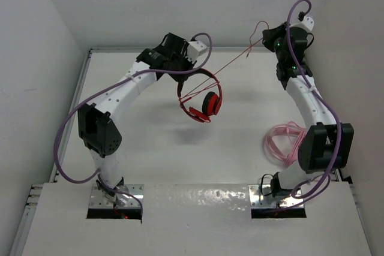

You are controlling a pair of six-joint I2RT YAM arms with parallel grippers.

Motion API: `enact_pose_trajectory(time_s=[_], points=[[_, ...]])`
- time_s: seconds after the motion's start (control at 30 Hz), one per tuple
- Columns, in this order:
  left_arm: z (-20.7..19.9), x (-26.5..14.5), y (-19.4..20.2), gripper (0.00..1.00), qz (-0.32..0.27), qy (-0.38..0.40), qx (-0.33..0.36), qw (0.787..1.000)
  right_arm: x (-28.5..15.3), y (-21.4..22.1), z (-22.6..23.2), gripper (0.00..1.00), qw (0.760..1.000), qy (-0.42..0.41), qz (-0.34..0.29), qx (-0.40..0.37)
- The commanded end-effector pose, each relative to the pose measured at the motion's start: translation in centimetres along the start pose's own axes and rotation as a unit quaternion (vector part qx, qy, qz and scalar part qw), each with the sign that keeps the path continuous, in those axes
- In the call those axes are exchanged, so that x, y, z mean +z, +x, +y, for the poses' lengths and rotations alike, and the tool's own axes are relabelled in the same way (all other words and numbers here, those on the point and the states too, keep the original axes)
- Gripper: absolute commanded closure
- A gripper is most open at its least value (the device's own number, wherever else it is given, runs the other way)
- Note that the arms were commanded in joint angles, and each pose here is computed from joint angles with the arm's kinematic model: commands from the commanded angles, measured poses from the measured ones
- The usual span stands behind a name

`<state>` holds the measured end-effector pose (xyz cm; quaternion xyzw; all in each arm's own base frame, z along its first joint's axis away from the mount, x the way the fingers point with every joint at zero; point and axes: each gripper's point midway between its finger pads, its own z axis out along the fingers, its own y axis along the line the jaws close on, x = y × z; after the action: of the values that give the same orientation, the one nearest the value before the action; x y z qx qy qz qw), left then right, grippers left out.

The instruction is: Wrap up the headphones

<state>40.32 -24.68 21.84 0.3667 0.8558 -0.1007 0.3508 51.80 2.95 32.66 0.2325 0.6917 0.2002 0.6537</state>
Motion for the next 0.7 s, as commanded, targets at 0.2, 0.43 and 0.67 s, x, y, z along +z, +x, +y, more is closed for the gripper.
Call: enact_pose_trajectory(time_s=[0.2, 0.43, 0.67], points=[[-2.5, -4.9, -3.5, 1.00, -0.057, 0.037, 0.024, 0.997, 1.1, -4.8, -3.1, 1.00, 0.997, 0.052, -0.049, -0.027], [-2.8, -5.0, -3.6, 1.00, -0.055, 0.031, 0.026, 0.998, 1.0, -4.5, -4.3, 1.00, 0.996, 0.069, -0.038, -0.042], [1.0, -3.1, -1.5, 1.00, -0.014, -0.078, 0.008, 0.997, -1.3, -6.0, -4.0, 1.00, 0.994, 0.061, -0.062, -0.067]])
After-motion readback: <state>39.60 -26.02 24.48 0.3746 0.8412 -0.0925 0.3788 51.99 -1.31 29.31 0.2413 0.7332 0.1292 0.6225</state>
